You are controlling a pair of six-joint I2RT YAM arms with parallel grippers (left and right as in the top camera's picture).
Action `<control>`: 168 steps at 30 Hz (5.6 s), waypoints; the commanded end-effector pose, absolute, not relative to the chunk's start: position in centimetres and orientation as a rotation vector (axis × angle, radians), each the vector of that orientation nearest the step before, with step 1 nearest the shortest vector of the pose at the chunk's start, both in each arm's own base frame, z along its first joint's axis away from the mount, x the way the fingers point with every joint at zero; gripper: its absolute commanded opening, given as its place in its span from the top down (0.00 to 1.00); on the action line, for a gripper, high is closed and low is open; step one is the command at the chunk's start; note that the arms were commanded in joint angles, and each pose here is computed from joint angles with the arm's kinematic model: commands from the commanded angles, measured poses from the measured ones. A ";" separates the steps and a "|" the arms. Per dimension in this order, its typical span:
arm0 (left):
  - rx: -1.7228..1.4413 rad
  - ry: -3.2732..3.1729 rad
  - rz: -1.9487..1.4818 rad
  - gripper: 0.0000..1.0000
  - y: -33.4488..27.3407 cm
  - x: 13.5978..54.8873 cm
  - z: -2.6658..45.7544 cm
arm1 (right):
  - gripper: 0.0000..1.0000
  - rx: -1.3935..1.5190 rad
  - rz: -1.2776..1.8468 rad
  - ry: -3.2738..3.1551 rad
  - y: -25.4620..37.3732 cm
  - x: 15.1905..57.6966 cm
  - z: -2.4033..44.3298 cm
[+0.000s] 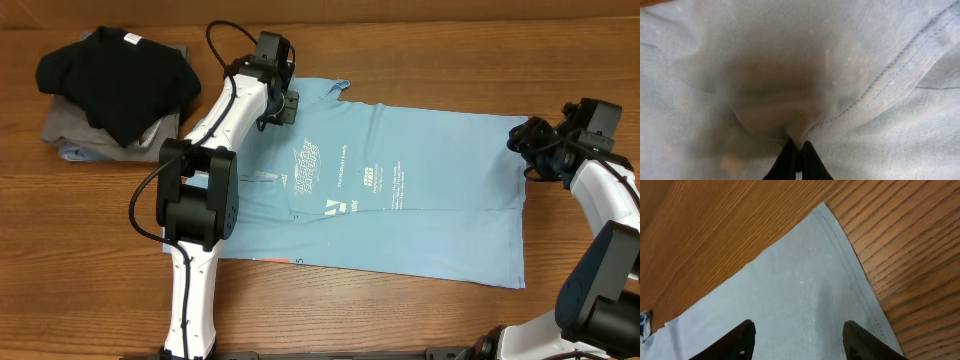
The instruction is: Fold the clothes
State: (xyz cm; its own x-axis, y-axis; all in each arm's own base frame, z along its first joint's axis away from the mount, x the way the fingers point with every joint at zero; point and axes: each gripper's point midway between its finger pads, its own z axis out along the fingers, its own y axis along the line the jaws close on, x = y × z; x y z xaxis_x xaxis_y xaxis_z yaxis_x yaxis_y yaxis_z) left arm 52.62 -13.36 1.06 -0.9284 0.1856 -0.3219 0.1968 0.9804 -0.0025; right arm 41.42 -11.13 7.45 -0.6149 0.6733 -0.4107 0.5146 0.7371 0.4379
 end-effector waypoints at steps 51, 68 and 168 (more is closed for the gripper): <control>0.267 2.831 0.092 0.96 -10.9 52.1 10.9 | 0.48 0.849 0.225 2.300 -15.9 49.6 4.4; 0.291 2.865 0.129 0.96 -10.4 51.2 10.7 | 0.66 0.833 0.330 2.324 -14.7 50.6 0.5; 0.113 3.246 0.166 0.52 -3.0 32.0 14.7 | 0.96 1.093 0.668 2.879 -8.9 27.4 2.4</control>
